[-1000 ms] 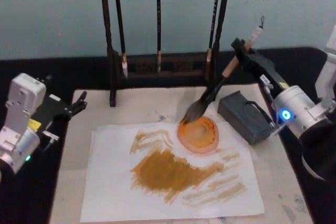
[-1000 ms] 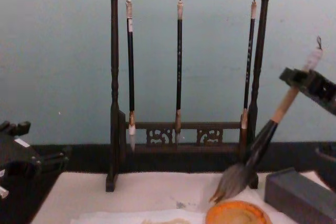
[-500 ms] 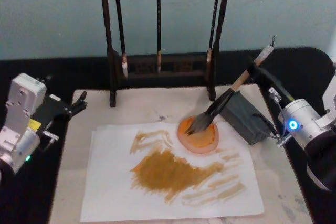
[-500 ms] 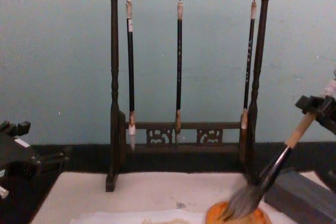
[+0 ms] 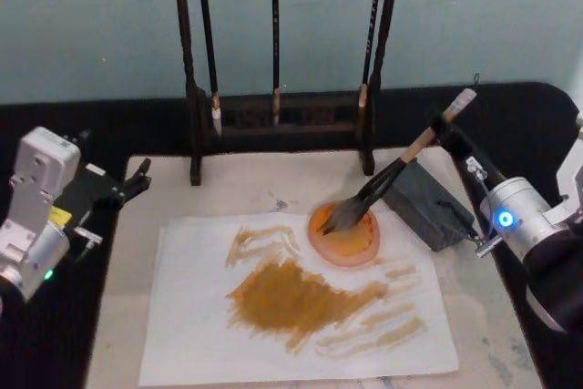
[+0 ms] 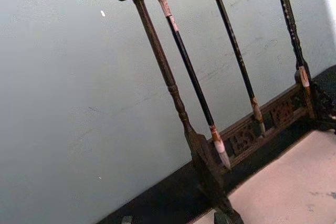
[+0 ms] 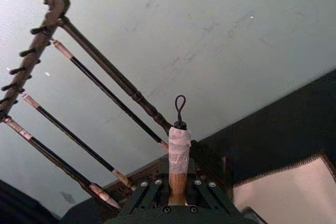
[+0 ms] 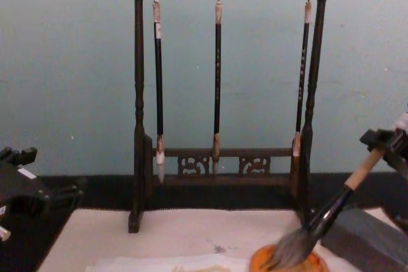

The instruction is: Pick up the brush from the inkstone, write on the paper, then place the brush back to its original position.

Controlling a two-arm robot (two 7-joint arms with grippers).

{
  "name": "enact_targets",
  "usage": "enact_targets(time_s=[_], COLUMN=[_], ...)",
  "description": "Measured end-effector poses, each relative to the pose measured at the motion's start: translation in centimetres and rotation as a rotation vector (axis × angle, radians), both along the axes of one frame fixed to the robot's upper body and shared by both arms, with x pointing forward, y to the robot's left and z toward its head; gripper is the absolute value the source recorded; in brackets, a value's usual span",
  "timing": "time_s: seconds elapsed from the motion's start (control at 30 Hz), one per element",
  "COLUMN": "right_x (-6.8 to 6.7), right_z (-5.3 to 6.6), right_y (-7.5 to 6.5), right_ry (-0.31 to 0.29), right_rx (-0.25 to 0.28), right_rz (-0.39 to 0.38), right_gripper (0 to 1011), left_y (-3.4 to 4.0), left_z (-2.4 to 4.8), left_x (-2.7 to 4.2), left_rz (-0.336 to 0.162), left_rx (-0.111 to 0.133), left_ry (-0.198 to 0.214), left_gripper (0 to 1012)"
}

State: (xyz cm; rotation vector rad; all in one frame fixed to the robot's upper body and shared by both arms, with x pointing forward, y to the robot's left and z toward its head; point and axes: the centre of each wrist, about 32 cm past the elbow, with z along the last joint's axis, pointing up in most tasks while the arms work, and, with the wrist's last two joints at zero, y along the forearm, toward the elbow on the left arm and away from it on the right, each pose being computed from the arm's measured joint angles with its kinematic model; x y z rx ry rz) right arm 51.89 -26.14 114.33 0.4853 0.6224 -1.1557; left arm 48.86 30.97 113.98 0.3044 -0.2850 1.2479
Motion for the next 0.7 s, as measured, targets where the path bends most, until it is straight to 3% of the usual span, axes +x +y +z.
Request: enact_targets(time_s=[0.7], right_x=[0.36], right_z=[-1.05], right_y=[0.04], right_ry=[0.044], right_rx=[0.015], right_rz=[-0.033], right_gripper=[173], left_y=[0.00], left_z=[0.00], left_x=[0.00], left_rz=[0.000], left_rx=[0.000], left_ry=[0.000], left_gripper=[1010])
